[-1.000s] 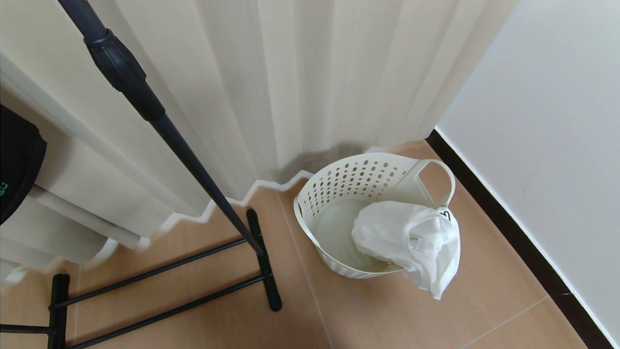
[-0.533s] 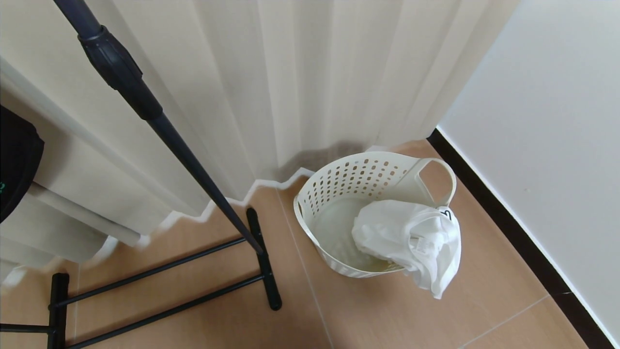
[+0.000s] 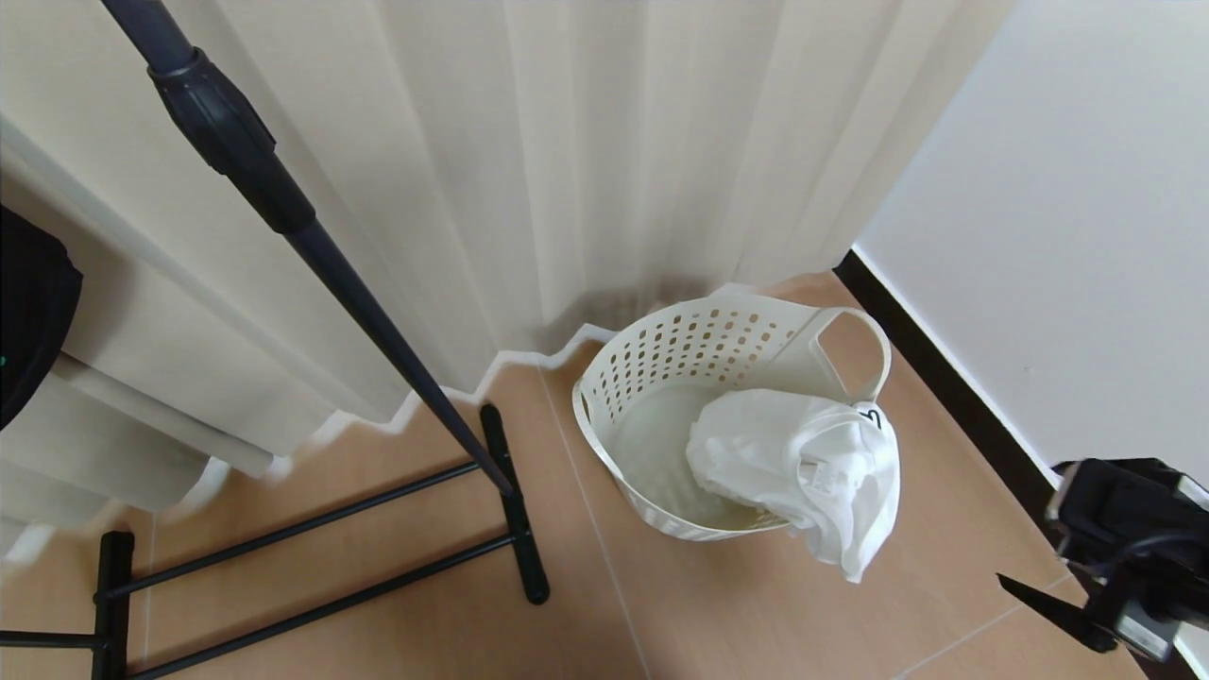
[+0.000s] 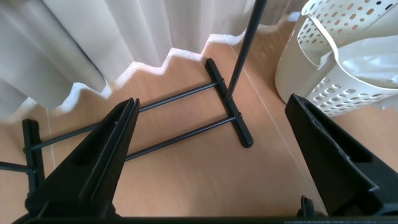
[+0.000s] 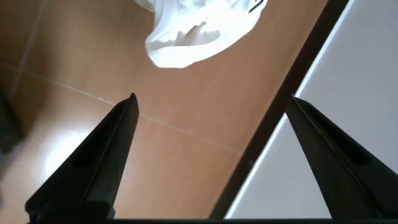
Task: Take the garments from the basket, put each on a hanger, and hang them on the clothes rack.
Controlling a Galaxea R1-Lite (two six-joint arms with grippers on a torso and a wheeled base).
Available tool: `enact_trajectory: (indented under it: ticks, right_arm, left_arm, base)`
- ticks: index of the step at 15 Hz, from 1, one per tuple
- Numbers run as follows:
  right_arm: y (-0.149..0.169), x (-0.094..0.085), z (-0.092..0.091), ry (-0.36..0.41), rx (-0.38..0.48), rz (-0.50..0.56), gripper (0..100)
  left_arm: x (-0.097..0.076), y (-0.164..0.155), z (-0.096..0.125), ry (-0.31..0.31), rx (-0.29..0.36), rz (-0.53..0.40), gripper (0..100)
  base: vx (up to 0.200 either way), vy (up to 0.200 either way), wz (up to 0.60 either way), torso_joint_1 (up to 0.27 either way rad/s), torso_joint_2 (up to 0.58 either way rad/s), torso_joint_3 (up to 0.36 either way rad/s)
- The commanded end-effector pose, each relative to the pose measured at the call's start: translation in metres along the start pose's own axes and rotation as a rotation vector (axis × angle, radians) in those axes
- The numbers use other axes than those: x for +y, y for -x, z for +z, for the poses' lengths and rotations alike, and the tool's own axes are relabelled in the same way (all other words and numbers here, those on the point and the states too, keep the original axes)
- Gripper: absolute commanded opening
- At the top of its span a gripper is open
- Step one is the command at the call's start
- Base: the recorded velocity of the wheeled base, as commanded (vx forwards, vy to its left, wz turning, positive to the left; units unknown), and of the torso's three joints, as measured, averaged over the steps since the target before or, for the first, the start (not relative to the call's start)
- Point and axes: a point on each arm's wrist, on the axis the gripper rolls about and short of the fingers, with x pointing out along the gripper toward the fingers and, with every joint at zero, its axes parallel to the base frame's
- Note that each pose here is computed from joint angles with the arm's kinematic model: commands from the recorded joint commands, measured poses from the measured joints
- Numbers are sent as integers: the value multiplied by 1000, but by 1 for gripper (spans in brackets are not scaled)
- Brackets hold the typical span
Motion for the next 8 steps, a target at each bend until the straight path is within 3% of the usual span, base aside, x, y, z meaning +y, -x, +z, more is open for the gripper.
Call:
enact_trajectory:
  ticks: [1,5,8]
  right_arm:
    - [-66,-1,17,138,83,32,100]
    - [-140,11,35,199,99,-51,100]
    - [-186,15,37,276,92,-132,100]
  left_arm:
    - [0,0,0,1,0,0,100]
    - [0,0,0,8,0,4,100]
    - [0,0,0,8,0,4,100]
  base:
    - [0,0,0,0,0,0]
    - [0,0,0,0,0,0]
    - [0,0,0,0,0,0]
